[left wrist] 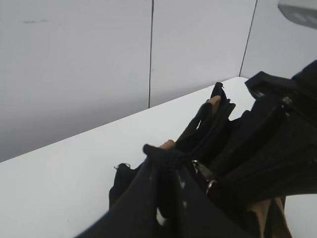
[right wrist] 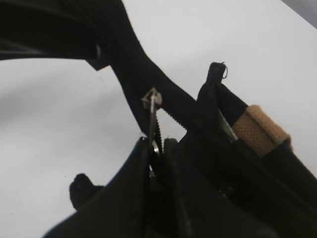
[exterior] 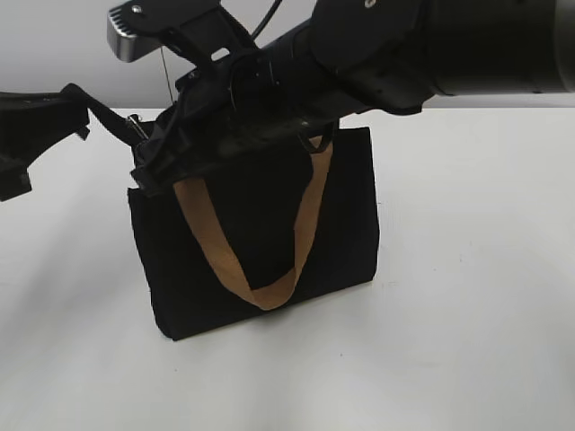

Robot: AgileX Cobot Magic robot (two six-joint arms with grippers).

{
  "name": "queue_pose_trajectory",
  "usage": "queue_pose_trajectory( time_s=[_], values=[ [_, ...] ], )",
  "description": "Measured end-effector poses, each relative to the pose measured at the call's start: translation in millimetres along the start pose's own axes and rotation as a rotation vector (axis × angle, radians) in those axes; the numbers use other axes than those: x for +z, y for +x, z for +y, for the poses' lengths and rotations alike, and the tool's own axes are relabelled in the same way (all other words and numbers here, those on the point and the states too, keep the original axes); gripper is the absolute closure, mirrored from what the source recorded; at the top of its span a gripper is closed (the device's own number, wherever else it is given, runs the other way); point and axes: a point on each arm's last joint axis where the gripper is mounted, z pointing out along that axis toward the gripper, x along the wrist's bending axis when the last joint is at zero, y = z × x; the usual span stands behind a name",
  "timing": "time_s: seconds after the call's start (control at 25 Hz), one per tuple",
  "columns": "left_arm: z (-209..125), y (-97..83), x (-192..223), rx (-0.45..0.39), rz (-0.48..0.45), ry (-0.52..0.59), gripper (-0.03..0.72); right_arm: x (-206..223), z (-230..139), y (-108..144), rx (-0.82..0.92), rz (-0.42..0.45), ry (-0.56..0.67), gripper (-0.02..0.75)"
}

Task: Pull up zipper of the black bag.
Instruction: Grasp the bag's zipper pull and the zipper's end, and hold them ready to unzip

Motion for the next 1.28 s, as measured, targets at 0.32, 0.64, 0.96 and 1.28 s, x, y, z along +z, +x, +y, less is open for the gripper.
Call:
queue_pose_trajectory(
  time_s=[0.32,0.64,0.96,1.28],
  values=[
    [0,0.3,0,0.001,0.003,0.005,0.667,-4,2,2,-0.003,0.016,0.003,0.737],
    [-2,2.1,0,-0.001,0.023,0.027,0.667,-12,4,5,-0.055,0.039,0.020,0.738],
    [-3,2.2,0,-0.002,0.024,0.028,0.668,-7,1,4,-0.042,0.038,0.027,0.718],
    [-3,2.2,0,-0.002,0.024,0.028,0.668,-1,-2,4,-0.012,0.040,0.032,0.637]
  ],
)
